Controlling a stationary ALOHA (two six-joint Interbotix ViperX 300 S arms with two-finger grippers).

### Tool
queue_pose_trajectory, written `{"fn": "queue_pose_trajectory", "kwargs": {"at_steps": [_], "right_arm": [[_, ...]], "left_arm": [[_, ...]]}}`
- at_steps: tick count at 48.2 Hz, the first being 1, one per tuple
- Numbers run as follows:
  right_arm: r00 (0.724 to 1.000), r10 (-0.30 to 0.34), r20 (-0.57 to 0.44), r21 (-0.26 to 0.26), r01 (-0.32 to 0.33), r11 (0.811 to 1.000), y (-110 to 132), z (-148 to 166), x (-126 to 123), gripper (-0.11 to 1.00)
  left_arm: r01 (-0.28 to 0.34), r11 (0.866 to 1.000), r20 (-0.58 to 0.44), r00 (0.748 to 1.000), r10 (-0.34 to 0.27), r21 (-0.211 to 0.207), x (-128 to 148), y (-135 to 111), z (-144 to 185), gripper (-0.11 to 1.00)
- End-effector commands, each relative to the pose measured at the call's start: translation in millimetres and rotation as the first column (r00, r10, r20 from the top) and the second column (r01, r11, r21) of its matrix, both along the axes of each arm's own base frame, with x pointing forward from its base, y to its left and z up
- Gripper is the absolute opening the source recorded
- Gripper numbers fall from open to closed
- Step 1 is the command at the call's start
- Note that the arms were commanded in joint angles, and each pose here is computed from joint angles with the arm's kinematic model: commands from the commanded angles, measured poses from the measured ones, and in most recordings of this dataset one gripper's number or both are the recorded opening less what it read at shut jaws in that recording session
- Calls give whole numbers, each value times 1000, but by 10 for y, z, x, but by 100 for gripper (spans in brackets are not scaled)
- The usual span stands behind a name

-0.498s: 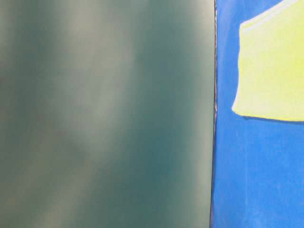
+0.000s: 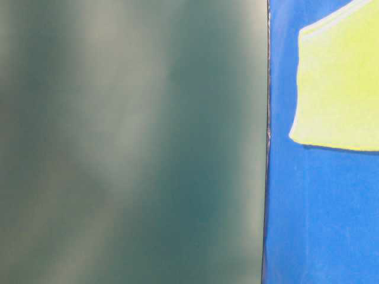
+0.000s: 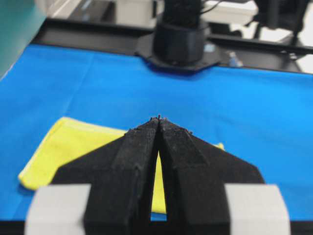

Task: Fold a vertical towel.
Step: 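Move both grippers inward toward the far corners of the yellow towel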

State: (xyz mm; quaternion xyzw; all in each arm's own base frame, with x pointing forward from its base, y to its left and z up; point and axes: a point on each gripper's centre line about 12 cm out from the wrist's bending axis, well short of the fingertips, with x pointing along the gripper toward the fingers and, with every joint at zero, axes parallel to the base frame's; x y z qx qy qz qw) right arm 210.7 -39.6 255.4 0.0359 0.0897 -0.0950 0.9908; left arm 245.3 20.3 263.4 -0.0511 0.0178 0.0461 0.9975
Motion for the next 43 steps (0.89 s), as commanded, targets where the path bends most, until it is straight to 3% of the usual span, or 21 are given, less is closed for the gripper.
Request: {"fn": "queue_pose_trajectory", "kwargs": {"at_steps": [1, 8, 11, 14, 20, 22, 26, 32, 43], "right_arm": [[998, -62, -30, 15, 62, 998, -143, -11, 42, 0], [979, -163, -123, 41, 169, 985, -389, -207, 55, 1], [967, -201, -159, 46, 211, 977, -494, -284, 59, 1], [952, -237, -195, 52, 251, 967, -600, -360, 67, 4], [916, -289, -277, 66, 318, 946, -804, -545, 113, 39], [906, -295, -302, 65, 328, 942, -852, -606, 135, 51], [889, -297, -348, 65, 339, 939, -928, -720, 199, 65], [861, -299, -411, 62, 353, 933, -1060, -910, 302, 60], [838, -286, -465, 62, 354, 933, -1198, -1177, 484, 60]], "left_arm": [[-40, 999, 10, 999, 40, -31, 117, 107, 47, 1], [-94, 994, -47, 995, 91, -63, 279, 265, -69, 3], [-120, 991, -77, 990, 115, -65, 375, 353, -133, 14], [-150, 986, -106, 984, 142, -68, 459, 453, -201, 33], [-197, 978, -169, 968, 184, -65, 643, 643, -368, 69], [-208, 976, -195, 962, 193, -62, 730, 703, -446, 76], [-226, 972, -237, 949, 206, -59, 868, 806, -585, 76], [-257, 965, -286, 930, 231, -57, 1047, 978, -785, 77], [-283, 958, -351, 902, 252, -38, 1357, 1219, -1127, 77]]}}
